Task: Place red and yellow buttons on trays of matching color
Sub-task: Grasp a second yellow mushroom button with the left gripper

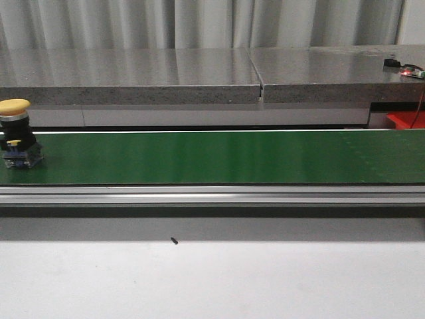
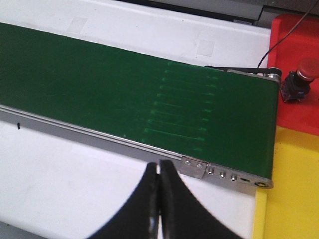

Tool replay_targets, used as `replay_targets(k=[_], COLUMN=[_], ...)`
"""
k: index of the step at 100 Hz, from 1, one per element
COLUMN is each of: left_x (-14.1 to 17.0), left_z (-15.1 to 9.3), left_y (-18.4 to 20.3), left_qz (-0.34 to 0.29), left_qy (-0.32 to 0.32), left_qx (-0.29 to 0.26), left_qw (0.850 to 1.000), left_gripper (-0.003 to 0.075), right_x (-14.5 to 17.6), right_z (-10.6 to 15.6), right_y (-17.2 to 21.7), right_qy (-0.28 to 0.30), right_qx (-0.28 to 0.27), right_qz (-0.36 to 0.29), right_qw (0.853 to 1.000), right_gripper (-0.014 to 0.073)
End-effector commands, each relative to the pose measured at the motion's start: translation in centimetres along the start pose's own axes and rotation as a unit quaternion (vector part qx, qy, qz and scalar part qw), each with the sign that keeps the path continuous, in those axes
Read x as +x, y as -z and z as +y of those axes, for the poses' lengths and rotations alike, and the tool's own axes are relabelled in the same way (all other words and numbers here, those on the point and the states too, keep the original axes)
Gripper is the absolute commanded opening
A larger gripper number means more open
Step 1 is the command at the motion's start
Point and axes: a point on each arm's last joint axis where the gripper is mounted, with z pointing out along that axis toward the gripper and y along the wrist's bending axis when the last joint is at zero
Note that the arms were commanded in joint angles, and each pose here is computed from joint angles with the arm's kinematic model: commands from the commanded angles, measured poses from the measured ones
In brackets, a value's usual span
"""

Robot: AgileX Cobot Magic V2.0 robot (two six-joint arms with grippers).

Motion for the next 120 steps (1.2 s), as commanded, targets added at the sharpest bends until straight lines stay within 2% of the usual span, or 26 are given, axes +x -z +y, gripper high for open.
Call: replay_targets(k=[1, 23, 50, 81, 107, 120], left_x=[-1.7, -1.2, -1.4, -1.4, -1.2, -1.3], left_z=[-0.2, -0.1, -0.1, -0.1, -0.1, -0.2], left_y=[2.1, 0.2, 0.2, 0.2, 0.3, 1.3], left_qz=[-0.060, -0.036, -0.049, -0.047, -0.039, -0.039], left_qy=[0.009, 0.011, 0.011, 0.012, 0.013, 0.016], left_qx=[0.008, 0.006, 0.007, 0.007, 0.008, 0.011], left_qw=[0.998, 0.999, 0.999, 0.999, 0.999, 0.999], left_gripper=[0.0596, 0.0596, 0.0581, 0.0388, 0.0174, 0.0135], right_x=[-1.2, -1.2, -1.2, -1.2, -1.2, -1.2], right_z=[0.0, 0.0, 0.0, 0.0, 0.0, 0.0], right_y=[0.5, 0.5, 0.5, 0.5, 0.5, 0.5], right_qy=[0.002, 0.002, 0.002, 0.002, 0.002, 0.002], right_qx=[0.006, 0.006, 0.006, 0.006, 0.006, 0.006], right_qz=[-0.044, -0.044, -0.044, -0.044, -0.044, -0.044], right_qw=[0.999, 0.999, 0.999, 0.999, 0.999, 0.999], right_gripper=[-0.0067, -0.0067, -0.0067, -0.0067, -0.0067, -0.0067])
